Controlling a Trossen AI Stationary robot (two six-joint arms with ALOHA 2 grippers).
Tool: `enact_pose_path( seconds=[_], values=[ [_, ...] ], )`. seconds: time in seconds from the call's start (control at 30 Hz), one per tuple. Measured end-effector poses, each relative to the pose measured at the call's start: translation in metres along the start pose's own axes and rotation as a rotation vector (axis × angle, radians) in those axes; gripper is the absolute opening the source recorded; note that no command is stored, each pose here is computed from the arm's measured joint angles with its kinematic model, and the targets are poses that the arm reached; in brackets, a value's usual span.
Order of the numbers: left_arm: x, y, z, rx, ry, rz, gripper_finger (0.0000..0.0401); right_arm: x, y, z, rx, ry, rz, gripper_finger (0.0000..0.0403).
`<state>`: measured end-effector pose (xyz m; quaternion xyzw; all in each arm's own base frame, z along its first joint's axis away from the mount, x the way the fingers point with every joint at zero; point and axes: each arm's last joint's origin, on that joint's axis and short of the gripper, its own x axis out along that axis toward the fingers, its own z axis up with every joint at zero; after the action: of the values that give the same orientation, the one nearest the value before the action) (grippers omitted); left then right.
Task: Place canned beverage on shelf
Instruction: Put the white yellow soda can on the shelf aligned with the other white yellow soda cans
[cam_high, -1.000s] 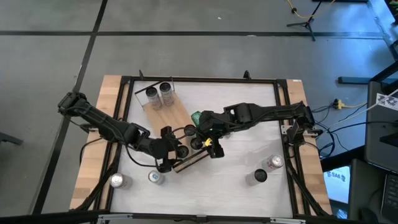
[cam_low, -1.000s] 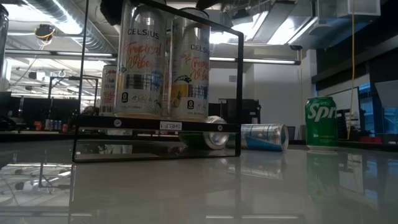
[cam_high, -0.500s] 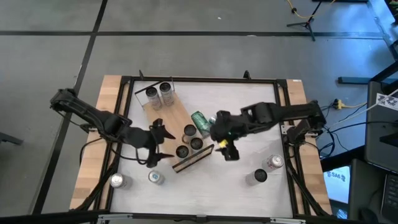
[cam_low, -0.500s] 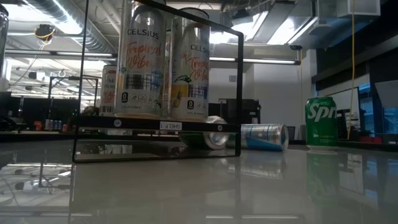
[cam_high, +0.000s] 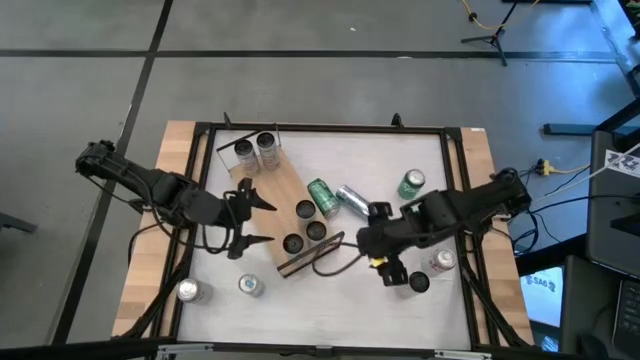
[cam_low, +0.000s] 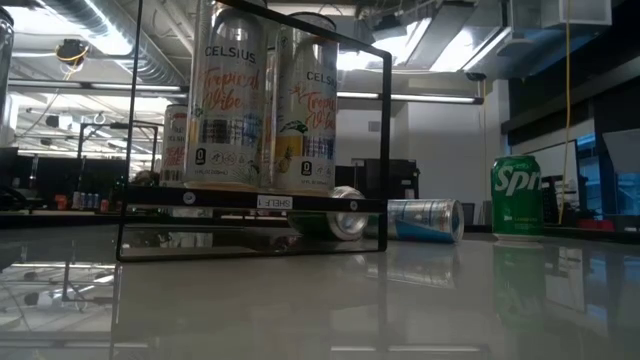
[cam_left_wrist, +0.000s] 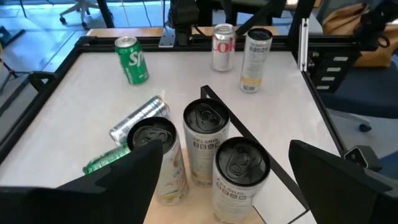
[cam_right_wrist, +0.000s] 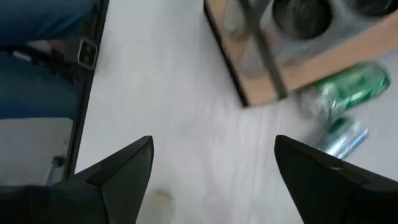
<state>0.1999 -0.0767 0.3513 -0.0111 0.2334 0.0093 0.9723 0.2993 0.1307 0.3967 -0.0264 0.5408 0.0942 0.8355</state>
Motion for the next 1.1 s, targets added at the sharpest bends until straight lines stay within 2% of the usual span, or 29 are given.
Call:
enact_pose_path(
  seconds=[0.2,0.37,0.5,0.67,0.93,1.1],
  values=[
    [0.0,0.0,0.0,0.024,-0.001,-0.001,0.0338,-0.005,0.018,-0.023,0.101,0.144,-0.083,0.0331],
    [0.0,0.0,0.001,0.024,-0.005,-0.002,0.0338,-0.016,0.04,-0.036,0.073,0.089,-0.034,0.0331],
    [0.0,0.0,0.0,0.024,-0.005,-0.001,0.0338,-0.02,0.048,-0.055,0.133,0.1,-0.077,0.0331],
    [0.0,0.0,0.0,0.024,-0.005,-0.001,0.0338,-0.027,0.055,-0.08,0.139,0.076,-0.074,0.0331],
    [0.0,0.0,0.0,0.018,-0.004,-0.001,0.0338,-0.017,0.061,-0.109,0.137,0.062,0.021,0.0331],
    [0.0,0.0,0.0,0.018,-0.004,0.0,0.0338,0.003,0.062,-0.12,0.113,0.115,0.006,0.0331]
  ],
)
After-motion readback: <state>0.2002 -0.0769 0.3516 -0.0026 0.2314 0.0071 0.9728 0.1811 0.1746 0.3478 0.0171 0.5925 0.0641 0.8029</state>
